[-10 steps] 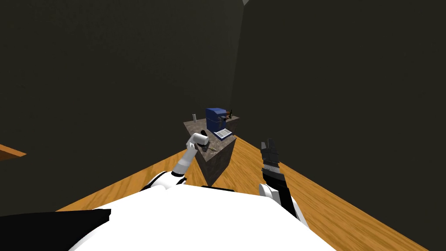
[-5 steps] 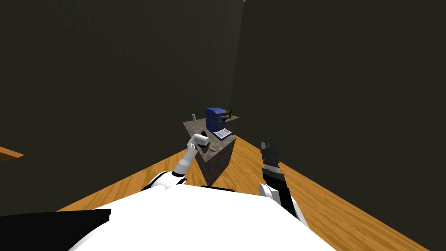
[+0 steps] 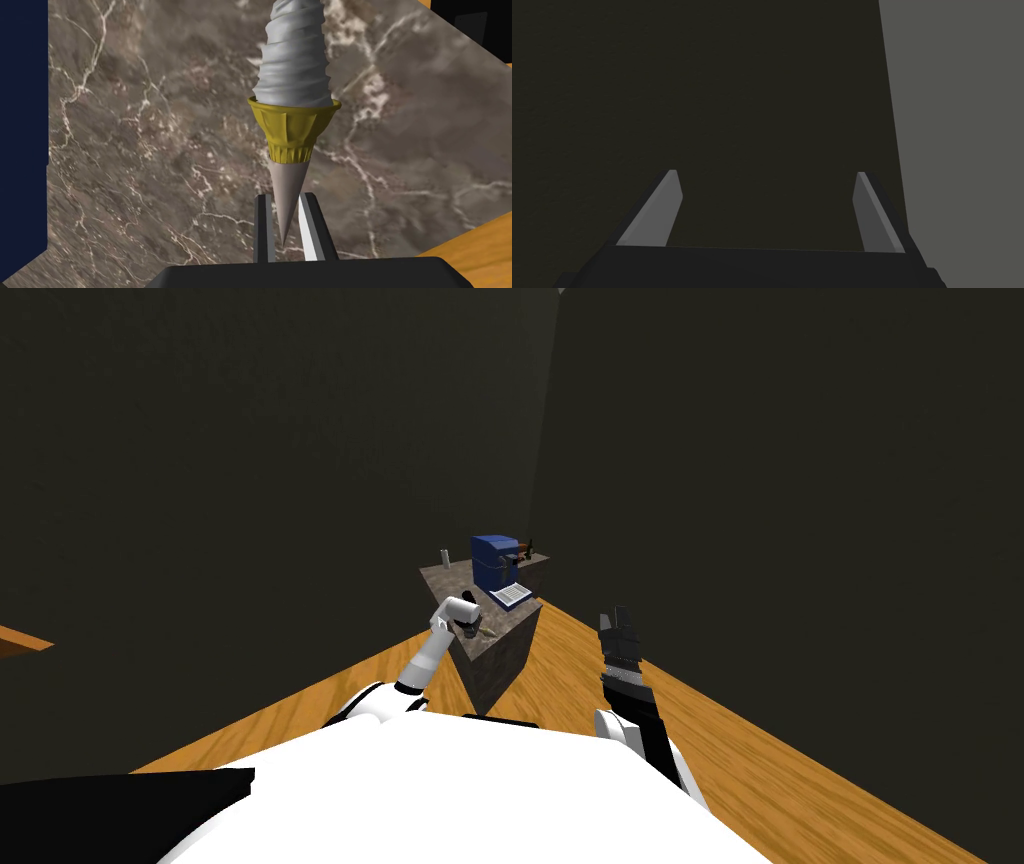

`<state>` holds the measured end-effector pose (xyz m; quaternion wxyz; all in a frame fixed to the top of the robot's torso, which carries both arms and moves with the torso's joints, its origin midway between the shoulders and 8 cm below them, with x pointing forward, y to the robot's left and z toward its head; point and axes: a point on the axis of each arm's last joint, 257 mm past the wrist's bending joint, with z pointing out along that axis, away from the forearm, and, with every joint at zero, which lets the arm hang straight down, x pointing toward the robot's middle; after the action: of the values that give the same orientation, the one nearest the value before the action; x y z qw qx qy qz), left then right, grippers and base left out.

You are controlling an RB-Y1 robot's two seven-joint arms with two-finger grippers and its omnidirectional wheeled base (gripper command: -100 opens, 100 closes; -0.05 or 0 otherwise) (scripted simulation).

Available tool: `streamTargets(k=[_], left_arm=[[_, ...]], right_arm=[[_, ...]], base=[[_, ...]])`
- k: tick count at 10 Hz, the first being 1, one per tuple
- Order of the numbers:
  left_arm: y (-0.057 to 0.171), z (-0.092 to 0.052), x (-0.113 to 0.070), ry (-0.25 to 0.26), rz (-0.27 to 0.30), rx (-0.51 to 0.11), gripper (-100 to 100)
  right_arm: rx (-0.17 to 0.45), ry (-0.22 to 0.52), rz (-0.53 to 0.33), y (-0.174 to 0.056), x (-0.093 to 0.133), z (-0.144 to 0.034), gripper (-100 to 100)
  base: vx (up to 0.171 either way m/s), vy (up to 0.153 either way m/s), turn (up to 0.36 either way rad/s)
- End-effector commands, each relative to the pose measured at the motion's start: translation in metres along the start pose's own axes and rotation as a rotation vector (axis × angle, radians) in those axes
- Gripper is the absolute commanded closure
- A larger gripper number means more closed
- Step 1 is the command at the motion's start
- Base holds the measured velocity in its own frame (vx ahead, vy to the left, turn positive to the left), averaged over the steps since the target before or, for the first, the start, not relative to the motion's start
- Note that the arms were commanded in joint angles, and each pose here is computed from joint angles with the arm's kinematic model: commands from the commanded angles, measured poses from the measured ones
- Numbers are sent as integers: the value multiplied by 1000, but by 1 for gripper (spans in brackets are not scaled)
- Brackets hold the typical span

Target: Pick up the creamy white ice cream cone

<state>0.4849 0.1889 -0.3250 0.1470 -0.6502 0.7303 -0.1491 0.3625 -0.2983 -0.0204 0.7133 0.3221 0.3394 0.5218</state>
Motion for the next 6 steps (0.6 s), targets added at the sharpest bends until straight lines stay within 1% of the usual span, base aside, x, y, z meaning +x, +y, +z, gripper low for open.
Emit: streamTargets(k=[1,3,4,5,6], left_arm=[[0,0,0,0,0,0,100],[0,0,0,0,0,-1,100],[0,0,0,0,0,-1,0],[0,-6,1,1,1,-6,100],[-1,-11,2,1,2,-7,100]], right_arm=[[0,0,0,0,0,0,0],[0,0,0,0,0,0,0],[0,0,0,0,0,0,0],[0,0,0,0,0,0,0],[0,0,0,0,0,0,0]], base=[[0,0,0],[0,0,0],[0,0,0],[0,0,0],[0,0,0]])
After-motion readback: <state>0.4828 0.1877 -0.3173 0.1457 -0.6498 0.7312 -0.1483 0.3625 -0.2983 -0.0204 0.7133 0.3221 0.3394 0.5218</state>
